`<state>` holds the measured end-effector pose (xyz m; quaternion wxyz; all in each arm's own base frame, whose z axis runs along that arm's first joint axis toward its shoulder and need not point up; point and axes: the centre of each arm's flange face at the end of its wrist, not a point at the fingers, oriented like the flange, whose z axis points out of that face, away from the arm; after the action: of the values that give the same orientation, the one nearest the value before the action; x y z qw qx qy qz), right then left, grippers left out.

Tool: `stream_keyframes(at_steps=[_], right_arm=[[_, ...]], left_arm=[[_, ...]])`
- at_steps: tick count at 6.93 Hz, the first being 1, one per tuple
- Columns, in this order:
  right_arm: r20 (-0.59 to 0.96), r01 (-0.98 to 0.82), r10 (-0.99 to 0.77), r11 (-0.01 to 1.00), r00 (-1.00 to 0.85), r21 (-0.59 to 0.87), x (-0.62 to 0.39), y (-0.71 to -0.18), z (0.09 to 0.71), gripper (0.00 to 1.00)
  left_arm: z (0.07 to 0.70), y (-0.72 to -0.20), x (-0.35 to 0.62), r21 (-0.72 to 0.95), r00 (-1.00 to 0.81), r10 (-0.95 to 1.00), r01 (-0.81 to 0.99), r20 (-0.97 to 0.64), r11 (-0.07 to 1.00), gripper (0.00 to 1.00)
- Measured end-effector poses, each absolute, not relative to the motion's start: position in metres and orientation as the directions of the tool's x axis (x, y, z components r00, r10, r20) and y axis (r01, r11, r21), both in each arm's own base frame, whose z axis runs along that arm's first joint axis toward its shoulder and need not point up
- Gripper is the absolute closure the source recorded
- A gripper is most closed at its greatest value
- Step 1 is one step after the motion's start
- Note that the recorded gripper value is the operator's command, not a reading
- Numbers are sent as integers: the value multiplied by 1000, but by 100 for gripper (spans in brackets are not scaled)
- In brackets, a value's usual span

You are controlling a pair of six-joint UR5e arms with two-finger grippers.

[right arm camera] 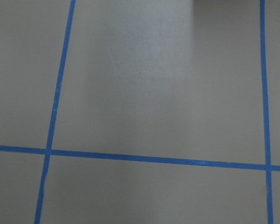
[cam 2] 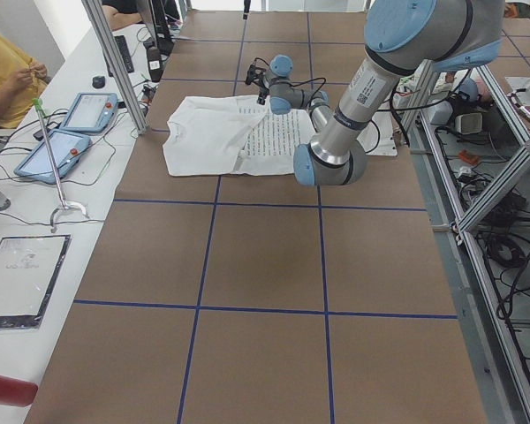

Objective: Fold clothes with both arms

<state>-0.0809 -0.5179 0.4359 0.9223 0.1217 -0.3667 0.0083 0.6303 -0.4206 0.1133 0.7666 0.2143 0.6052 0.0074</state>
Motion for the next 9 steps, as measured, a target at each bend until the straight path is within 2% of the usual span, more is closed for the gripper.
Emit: stream_keyframes(at_steps=[3, 7, 9], right_arm=[[694, -152, -50, 962, 718, 226, -189, -537, 359, 0], [658, -224, 32, 952, 752, 209, -411, -541, 264, 0], [598, -235, 86, 956, 797, 175, -500, -538, 214, 0]], left_arm=[[130, -493, 546, 488, 396, 397, 160, -828, 858, 0], [243, -577, 348, 691, 509, 603, -24, -614, 723, 0], [268, -592, 306, 725, 517, 647, -72, -561, 685, 0]])
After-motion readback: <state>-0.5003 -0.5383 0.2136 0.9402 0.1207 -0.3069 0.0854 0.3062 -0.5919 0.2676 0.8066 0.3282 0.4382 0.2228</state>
